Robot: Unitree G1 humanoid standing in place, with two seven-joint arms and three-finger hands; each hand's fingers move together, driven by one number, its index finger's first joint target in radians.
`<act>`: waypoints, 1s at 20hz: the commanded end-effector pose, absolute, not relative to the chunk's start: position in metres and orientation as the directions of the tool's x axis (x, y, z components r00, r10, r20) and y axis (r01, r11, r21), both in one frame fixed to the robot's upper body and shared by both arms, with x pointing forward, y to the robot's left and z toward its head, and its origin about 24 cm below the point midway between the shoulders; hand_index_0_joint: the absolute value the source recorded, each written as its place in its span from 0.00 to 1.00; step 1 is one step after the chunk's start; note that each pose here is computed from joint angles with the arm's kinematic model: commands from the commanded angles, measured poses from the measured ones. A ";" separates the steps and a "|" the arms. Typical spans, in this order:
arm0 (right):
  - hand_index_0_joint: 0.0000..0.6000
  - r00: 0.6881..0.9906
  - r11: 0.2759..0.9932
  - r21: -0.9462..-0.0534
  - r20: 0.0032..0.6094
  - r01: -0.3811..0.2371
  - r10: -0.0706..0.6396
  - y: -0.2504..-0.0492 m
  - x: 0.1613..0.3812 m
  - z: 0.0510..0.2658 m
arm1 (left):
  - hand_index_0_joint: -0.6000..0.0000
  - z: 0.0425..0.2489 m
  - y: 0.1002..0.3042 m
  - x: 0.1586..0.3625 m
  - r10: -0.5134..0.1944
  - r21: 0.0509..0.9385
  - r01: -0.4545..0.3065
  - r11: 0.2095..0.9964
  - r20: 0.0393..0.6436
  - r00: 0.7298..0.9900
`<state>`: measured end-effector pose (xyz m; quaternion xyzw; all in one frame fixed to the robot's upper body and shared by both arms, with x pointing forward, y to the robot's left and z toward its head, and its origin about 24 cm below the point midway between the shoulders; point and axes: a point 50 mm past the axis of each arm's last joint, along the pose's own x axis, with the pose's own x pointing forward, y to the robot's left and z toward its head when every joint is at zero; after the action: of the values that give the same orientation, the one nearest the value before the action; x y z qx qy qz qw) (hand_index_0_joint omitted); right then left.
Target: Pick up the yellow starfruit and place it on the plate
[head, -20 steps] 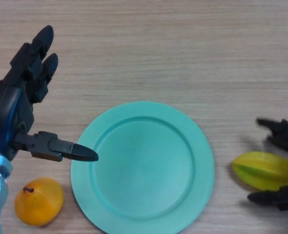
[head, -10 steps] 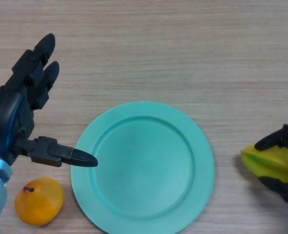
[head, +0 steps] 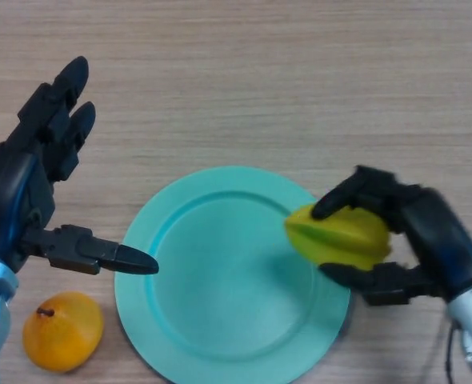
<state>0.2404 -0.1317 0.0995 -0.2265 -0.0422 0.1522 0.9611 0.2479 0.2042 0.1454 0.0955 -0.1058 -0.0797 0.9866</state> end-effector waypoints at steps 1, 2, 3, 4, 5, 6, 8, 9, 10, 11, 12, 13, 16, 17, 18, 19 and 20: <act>1.00 0.915 0.870 -0.444 0.219 -0.214 0.338 -0.118 0.237 0.124 | 1.00 0.179 0.219 0.240 -0.162 0.246 0.066 0.967 0.393 0.905; 1.00 0.912 0.869 -0.443 0.219 -0.222 0.345 -0.114 0.237 0.122 | 1.00 0.178 0.219 0.240 -0.163 0.246 0.068 0.967 0.389 0.907; 1.00 0.909 0.866 -0.435 0.205 -0.248 0.363 -0.106 0.237 0.114 | 1.00 0.178 0.219 0.241 -0.167 0.246 0.073 0.967 0.387 0.907; 1.00 0.907 0.865 -0.434 0.203 -0.254 0.368 -0.104 0.237 0.112 | 1.00 0.178 0.219 0.241 -0.168 0.246 0.074 0.966 0.386 0.907; 1.00 0.904 0.862 -0.430 0.198 -0.267 0.379 -0.098 0.238 0.106 | 1.00 0.177 0.219 0.242 -0.165 0.242 0.072 0.968 0.389 0.906; 1.00 0.903 0.860 -0.433 0.196 -0.271 0.383 -0.096 0.238 0.103 | 1.00 0.177 0.219 0.242 -0.163 0.239 0.071 0.968 0.390 0.906; 1.00 0.895 0.829 -0.469 0.155 -0.306 0.418 -0.090 0.235 0.091 | 1.00 0.177 0.220 0.242 -0.155 0.228 0.066 0.971 0.396 0.905; 1.00 0.892 0.811 -0.486 0.129 -0.325 0.434 -0.086 0.235 0.085 | 1.00 0.177 0.222 0.241 -0.151 0.224 0.066 0.972 0.389 0.909; 1.00 0.890 0.804 -0.494 0.120 -0.330 0.439 -0.085 0.235 0.084 | 1.00 0.177 0.222 0.241 -0.153 0.226 0.067 0.972 0.384 0.911; 0.75 0.888 0.795 -0.509 0.118 -0.330 0.444 -0.085 0.235 0.083 | 1.00 0.177 0.222 0.241 -0.152 0.225 0.067 0.972 0.386 0.910; 0.58 0.885 0.784 -0.527 0.120 -0.327 0.450 -0.085 0.235 0.082 | 1.00 0.177 0.222 0.241 -0.151 0.224 0.066 0.972 0.387 0.910; 0.33 0.880 0.772 -0.553 0.135 -0.314 0.455 -0.085 0.236 0.084 | 1.00 0.176 0.223 0.241 -0.152 0.225 0.067 0.972 0.383 0.911; 0.00 0.876 0.800 -0.532 0.201 -0.277 0.438 -0.090 0.238 0.101 | 1.00 0.175 0.226 0.242 -0.142 0.224 0.059 0.973 0.377 0.915; 0.00 0.882 0.823 -0.502 0.219 -0.265 0.418 -0.095 0.241 0.112 | 1.00 0.175 0.225 0.242 -0.142 0.224 0.059 0.973 0.375 0.916; 0.00 0.885 0.833 -0.490 0.224 -0.258 0.407 -0.098 0.242 0.117 | 1.00 0.175 0.225 0.242 -0.140 0.226 0.056 0.973 0.377 0.916; 0.00 0.888 0.846 -0.481 0.253 -0.230 0.385 -0.107 0.245 0.128 | 1.00 0.174 0.224 0.243 -0.142 0.233 0.054 0.971 0.380 0.914; 0.00 0.887 0.852 -0.479 0.272 -0.212 0.374 -0.112 0.246 0.133 | 1.00 0.174 0.224 0.244 -0.144 0.239 0.053 0.970 0.383 0.913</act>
<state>0.2484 -0.1113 0.1085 -0.2384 -0.1088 0.1644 0.9509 0.2506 0.2165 0.1376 0.0817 -0.0876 -0.0622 0.9908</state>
